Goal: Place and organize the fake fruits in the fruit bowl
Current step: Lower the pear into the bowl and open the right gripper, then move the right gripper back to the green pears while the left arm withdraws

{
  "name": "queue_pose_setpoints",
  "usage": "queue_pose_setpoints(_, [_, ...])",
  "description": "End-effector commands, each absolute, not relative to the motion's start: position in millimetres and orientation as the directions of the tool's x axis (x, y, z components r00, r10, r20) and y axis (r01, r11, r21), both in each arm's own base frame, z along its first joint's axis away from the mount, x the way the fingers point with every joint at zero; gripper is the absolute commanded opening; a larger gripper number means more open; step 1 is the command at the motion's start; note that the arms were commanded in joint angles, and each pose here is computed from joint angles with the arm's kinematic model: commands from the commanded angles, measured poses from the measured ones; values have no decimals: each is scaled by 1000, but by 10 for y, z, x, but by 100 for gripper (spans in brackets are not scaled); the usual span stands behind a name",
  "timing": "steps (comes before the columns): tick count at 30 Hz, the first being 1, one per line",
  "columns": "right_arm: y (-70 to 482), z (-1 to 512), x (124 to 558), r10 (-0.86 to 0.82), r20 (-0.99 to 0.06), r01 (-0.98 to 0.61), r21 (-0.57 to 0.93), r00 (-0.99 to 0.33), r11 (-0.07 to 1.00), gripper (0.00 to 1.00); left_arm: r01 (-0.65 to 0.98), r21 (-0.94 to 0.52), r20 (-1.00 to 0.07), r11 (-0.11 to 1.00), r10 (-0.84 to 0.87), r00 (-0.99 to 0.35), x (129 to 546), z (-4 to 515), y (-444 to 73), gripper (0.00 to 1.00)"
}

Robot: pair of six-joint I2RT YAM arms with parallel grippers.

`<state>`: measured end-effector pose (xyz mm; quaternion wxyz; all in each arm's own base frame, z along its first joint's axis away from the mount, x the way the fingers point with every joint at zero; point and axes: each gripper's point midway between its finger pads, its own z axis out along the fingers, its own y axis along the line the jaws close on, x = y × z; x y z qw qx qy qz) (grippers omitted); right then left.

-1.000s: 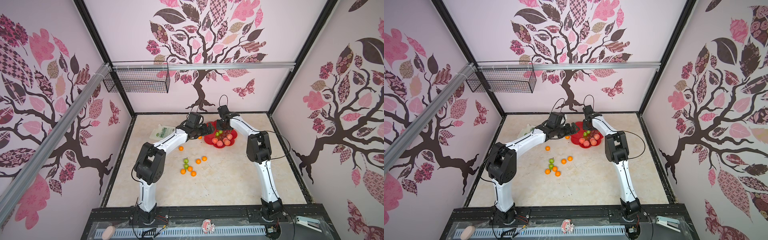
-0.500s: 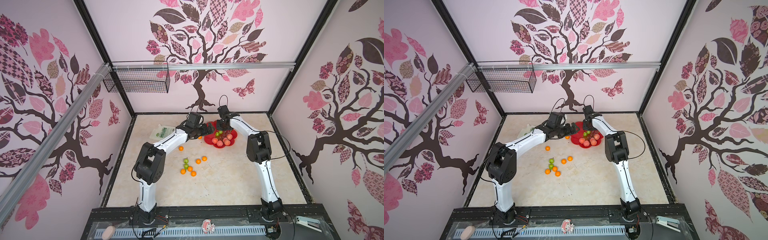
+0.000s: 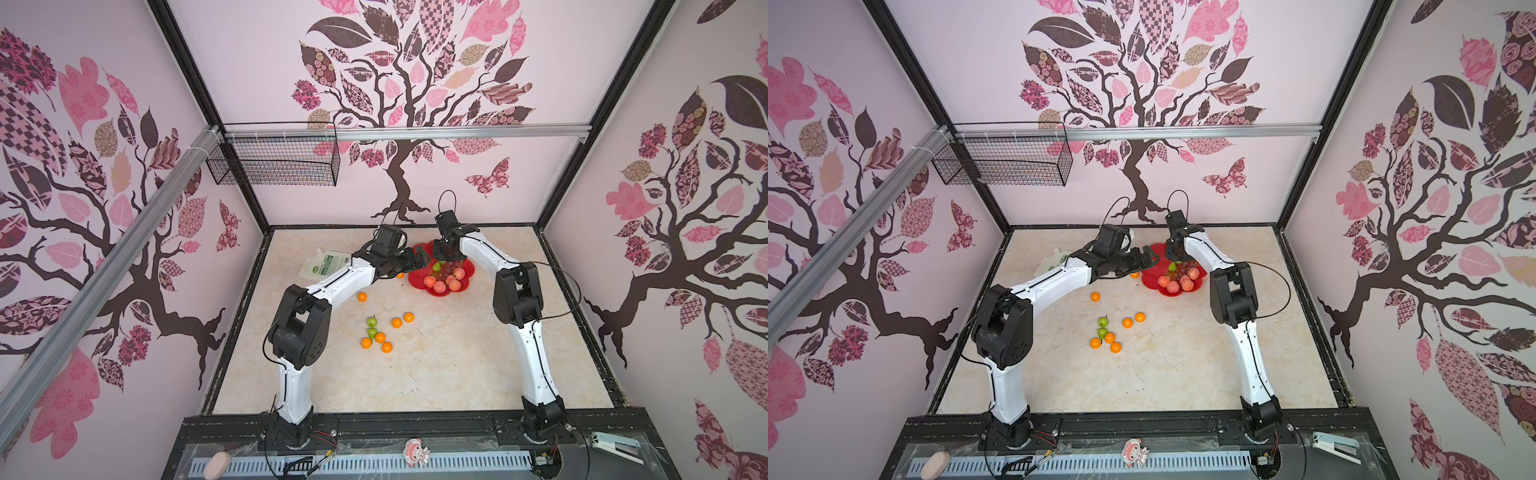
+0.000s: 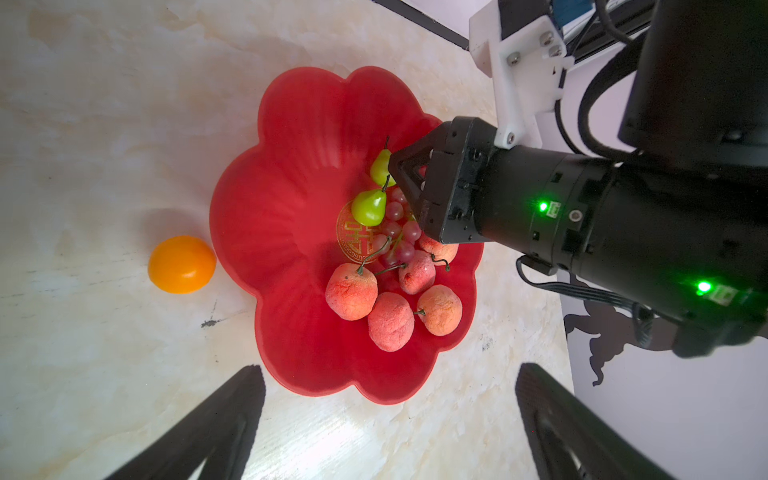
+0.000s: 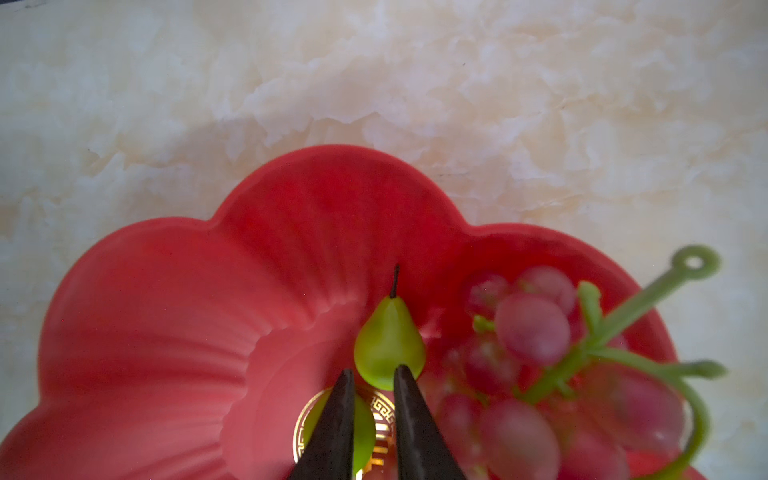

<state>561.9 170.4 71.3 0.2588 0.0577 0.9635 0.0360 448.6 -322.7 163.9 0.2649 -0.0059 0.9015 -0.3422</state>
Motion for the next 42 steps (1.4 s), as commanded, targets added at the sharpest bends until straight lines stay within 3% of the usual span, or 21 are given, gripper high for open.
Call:
queue_pose_setpoints(1, [1700, 1406, 5602, 173, -569, 95, 165, -804, 982, 22, 229, -635, -527, 738, -196, -827, 4453, 2072, -3247, 98])
queue_pose_setpoints(8, [1726, 1785, 5375, 233, -591, 99, 250, -772, 963, 25, 228, -642, -539, 732, -219, -814, 4271, 2283, -3113, 98])
queue_pose_setpoints(17, [2002, 1945, 4723, 194, -611, 32, 266, -768, 964, 26, 201, -623, -547, 756, -237, -803, 3835, 2370, -2769, 98])
queue_pose_setpoints(34, [3094, 1453, 3411, 30, -494, -150, 321, -869, 935, 27, 46, -537, -526, 843, -291, -799, 2800, 1944, -1788, 98])
queue_pose_setpoints(42, [3720, 1201, 3111, -64, -435, -227, 335, -898, 914, 30, -75, -565, -463, 822, -391, -795, 2539, 1695, -1348, 98])
